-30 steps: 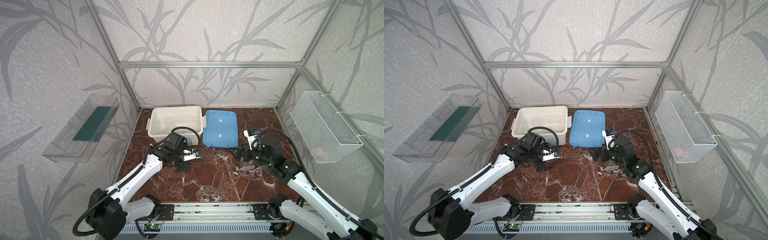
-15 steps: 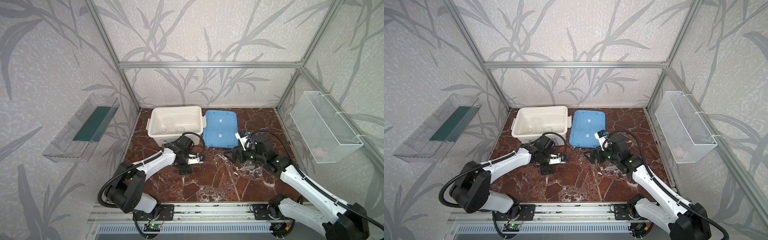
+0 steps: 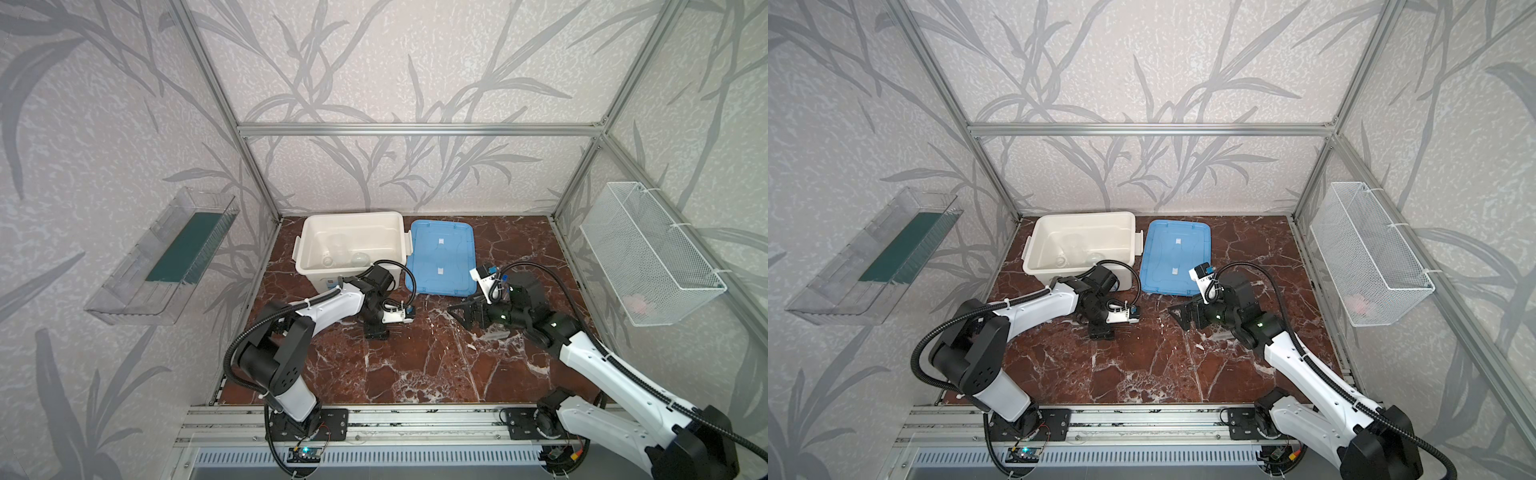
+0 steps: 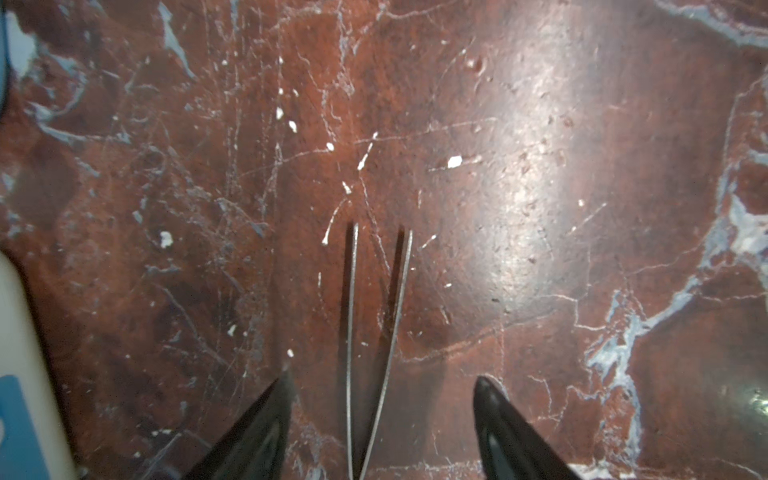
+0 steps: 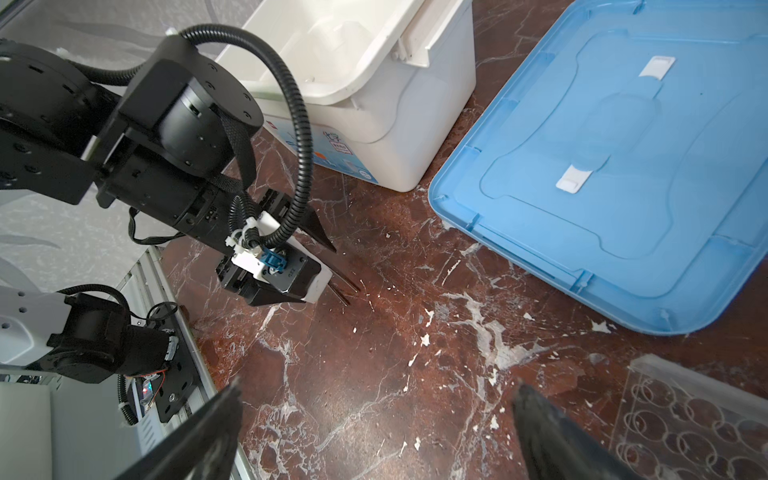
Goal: Organize the chemistry lab equipment
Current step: 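Close the left gripper on the silver tweezers, then lift the tweezers and carry them over the white bin with the left gripper, then lower the tweezers into the bin and open the left gripper, then withdraw the left gripper from the bin while the right gripper moves toward the blue lid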
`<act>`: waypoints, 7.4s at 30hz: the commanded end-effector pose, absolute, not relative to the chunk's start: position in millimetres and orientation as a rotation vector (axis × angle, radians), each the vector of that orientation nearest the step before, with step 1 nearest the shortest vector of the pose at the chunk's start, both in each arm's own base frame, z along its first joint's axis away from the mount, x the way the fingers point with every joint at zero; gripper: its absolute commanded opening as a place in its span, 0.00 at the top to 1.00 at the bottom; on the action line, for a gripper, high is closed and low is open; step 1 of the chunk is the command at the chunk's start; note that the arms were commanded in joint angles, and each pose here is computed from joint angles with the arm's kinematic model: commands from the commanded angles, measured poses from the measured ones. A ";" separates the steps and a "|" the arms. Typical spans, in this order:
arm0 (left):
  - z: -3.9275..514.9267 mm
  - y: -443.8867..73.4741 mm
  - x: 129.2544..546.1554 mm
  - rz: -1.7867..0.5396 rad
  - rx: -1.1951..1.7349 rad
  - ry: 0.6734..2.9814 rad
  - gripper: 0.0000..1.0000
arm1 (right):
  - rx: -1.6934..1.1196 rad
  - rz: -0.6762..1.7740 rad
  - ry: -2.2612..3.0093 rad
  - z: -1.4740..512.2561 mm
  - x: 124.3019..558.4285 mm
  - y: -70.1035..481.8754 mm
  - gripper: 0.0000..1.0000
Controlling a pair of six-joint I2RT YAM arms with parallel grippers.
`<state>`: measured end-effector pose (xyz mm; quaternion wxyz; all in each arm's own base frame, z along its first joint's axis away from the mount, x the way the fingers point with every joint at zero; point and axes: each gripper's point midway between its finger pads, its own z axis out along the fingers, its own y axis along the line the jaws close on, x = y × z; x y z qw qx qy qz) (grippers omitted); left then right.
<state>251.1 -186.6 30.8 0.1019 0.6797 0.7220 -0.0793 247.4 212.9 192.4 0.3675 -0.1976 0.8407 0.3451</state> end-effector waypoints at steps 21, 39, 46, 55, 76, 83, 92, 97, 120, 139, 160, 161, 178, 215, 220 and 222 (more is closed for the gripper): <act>14.7 -184.2 242.2 -0.253 2.084 2.148 0.76 | -0.468 0.838 2.089 204.5 247.6 203.4 0.01; 36.4 -193.6 242.7 -0.207 2.066 2.082 1.00 | -0.453 0.808 2.083 208.4 246.0 197.5 0.00; 80.1 -200.7 252.0 -0.174 1.933 1.988 1.00 | -0.455 0.802 2.083 213.3 246.2 196.9 0.00; 191.2 -207.3 274.1 -0.110 1.575 1.754 1.00 | -0.450 0.808 2.050 228.3 250.1 198.8 0.01; 248.8 -170.3 466.7 0.044 1.249 1.980 1.00 | -0.485 0.932 1.952 288.4 296.9 259.9 0.00; 237.8 -179.0 485.5 -0.143 0.899 2.166 1.00 | -0.420 0.928 1.953 286.7 316.6 265.2 0.00; 215.3 -211.0 490.6 -0.479 0.569 2.383 1.00 | -0.399 0.917 1.983 271.7 320.5 265.0 0.00; 200.7 -202.0 499.5 -0.491 0.271 2.460 1.00 | -0.390 0.908 1.988 269.0 318.3 261.7 0.01; 131.1 -229.9 519.0 -0.657 -0.044 2.557 1.00 | -0.325 0.928 2.009 254.5 318.9 259.7 0.01; 68.9 -218.5 526.8 -0.643 -0.047 2.553 1.00 | -0.359 0.913 2.037 245.9 317.6 261.0 0.01; 41.6 -208.4 525.6 -0.567 -0.035 2.607 0.85 | -0.346 0.881 2.043 238.9 316.9 255.2 0.01; 41.4 -206.3 525.5 -0.550 -0.038 2.610 0.82 | -0.346 0.881 2.044 238.6 316.7 255.3 0.01; 116.8 -179.9 521.2 -0.383 -0.037 2.531 0.45 | -0.348 0.861 2.033 243.1 314.8 251.1 0.01; 269.9 -232.8 308.6 -1.020 -0.254 2.097 0.01 | -0.098 0.323 2.507 193.2 435.4 131.7 0.02; 251.6 -244.3 304.6 -1.009 -0.233 2.154 0.01 | -0.038 0.349 2.618 152.1 451.6 129.9 0.05; 247.3 -247.8 304.3 -1.050 -0.261 2.150 0.01 | -0.033 0.343 2.642 138.8 457.1 131.2 0.06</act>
